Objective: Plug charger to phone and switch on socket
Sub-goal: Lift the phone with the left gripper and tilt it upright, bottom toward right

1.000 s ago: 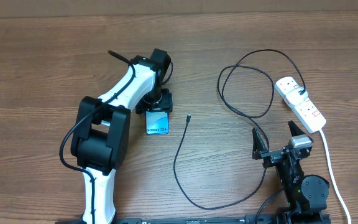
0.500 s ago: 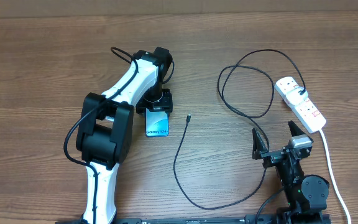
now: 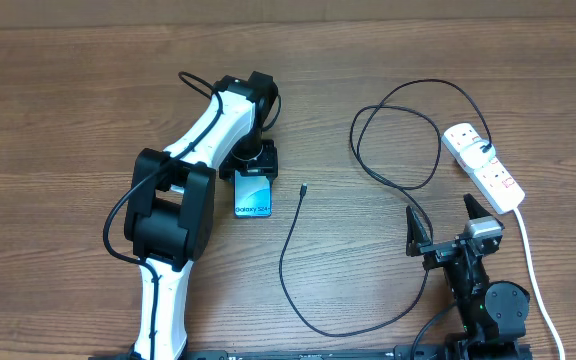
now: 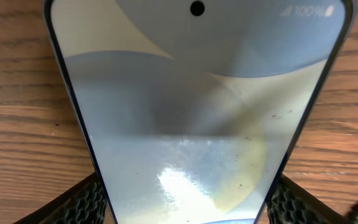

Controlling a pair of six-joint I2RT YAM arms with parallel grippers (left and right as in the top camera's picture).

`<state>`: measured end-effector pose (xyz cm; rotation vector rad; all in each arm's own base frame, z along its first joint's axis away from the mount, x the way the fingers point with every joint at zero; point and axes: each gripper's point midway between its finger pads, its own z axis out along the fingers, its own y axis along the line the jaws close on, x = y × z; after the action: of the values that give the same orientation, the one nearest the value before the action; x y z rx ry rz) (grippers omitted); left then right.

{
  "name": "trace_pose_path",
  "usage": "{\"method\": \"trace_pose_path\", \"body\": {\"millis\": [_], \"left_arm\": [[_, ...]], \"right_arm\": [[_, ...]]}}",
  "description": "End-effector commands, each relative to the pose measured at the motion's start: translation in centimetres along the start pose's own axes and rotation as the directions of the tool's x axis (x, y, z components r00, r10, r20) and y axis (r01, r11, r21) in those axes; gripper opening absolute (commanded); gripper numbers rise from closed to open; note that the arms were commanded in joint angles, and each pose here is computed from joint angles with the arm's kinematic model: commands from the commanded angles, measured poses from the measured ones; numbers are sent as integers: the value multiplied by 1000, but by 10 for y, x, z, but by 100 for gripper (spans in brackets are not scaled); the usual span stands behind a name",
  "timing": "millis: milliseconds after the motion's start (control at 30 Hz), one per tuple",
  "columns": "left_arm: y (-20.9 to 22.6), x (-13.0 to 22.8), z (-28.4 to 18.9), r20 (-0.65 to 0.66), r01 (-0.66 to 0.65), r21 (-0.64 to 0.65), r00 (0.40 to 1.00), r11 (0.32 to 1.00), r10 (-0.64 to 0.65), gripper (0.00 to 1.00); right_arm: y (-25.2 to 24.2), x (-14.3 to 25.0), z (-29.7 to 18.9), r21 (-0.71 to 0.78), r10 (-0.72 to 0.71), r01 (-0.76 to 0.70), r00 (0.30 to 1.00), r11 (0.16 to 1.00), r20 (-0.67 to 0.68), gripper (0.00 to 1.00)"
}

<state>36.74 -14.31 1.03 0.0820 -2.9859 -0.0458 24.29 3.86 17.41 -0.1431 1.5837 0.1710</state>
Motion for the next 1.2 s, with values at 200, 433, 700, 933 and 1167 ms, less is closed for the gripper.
{"method": "trace_pose_path", "body": {"millis": [200,433,700,933,1167], "left_arm": [[-8,-10,-30,29,-5,38,1000,999,3,69],[-24,5,-46,-53,8,157,999,988,0,72],[-43,29,-59,-172,-12,341,982,940,75,72],[-49,41,-69,-252,50,431,965,901,67,72],[-60,44,-91,-311,126,589,947,798,80,72]], "right_arm": [[-1,2,0,5,-1,1,1000,1000,1,100],[-1,2,0,5,-1,1,1000,1000,1,100],[-1,2,0,5,-1,1,1000,1000,1,100],[-1,2,0,5,-1,1,1000,1000,1,100],[-1,2,0,5,-1,1,1000,1000,1,100]]}}
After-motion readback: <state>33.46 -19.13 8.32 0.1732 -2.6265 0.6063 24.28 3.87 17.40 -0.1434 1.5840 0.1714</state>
